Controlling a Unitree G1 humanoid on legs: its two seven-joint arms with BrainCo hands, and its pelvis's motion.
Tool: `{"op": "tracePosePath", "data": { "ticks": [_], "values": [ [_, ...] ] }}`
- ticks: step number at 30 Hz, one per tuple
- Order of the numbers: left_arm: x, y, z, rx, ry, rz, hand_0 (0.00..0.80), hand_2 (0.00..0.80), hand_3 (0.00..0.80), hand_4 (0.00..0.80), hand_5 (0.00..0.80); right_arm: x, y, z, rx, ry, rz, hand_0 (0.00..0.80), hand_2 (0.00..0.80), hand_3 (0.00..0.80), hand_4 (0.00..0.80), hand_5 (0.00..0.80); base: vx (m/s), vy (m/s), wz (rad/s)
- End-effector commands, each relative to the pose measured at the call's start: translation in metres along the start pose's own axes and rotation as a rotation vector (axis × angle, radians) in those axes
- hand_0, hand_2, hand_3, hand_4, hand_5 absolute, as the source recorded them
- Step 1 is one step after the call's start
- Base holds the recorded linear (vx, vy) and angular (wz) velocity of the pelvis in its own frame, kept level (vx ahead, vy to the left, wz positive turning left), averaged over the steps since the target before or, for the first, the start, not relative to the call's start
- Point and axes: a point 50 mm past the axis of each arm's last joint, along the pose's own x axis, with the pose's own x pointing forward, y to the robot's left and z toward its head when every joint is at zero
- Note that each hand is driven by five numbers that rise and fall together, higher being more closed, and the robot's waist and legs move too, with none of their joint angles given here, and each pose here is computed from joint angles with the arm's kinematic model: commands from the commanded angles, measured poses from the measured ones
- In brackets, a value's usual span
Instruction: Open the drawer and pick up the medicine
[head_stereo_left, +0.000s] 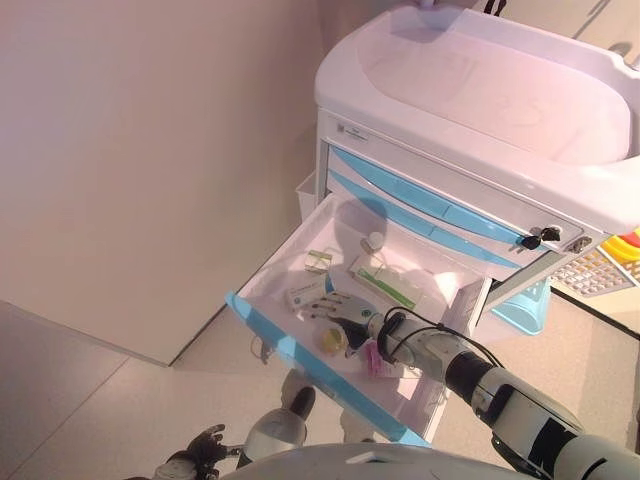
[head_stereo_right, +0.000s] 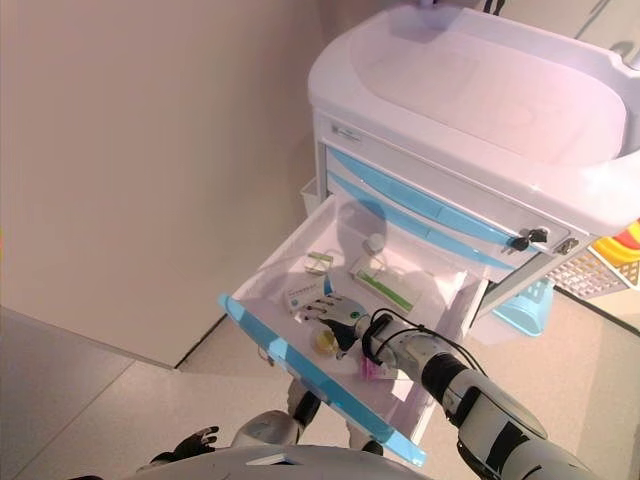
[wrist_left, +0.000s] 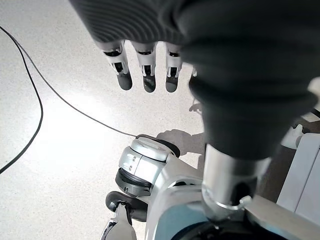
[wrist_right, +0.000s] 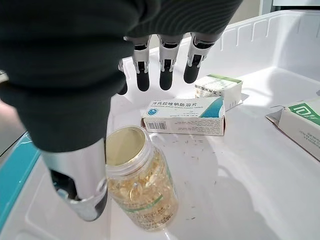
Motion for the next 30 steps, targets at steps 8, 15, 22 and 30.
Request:
{"op": "tracePosePath", "data": {
  "ticks": [8,15,22,30],
  "values": [
    [0.0021,0.0021,0.0077,0.059,-0.014,-0.006,0.0,0.0,0.0,0.0,0.0,0.0106,-0.0192,0.0096,-0.059,-0.064,-0.06,0.0,0.0,0.0,0.0,0.0,0.0,0.0,0.0],
    [0.002,0.0027,0.0076,0.062,-0.014,-0.004,0.0,0.0,0.0,0.0,0.0,0.0102,-0.0166,0.0098,-0.06,-0.062,-0.041,0.0,0.0,0.0,0.0,0.0,0.0,0.0,0.0],
    [0.0026,0.0028,0.0109,0.068,-0.02,-0.004,0.0,0.0,0.0,0.0,0.0,0.0118,-0.0158,0.0114,-0.055,-0.074,-0.008,0.0,0.0,0.0,0.0,0.0,0.0,0.0,0.0],
    [0.0028,0.0033,0.0131,0.076,-0.027,-0.003,0.0,0.0,0.0,0.0,0.0,0.0119,-0.0127,0.0125,-0.051,-0.084,0.014,0.0,0.0,0.0,0.0,0.0,0.0,0.0,0.0]
  ]
}}
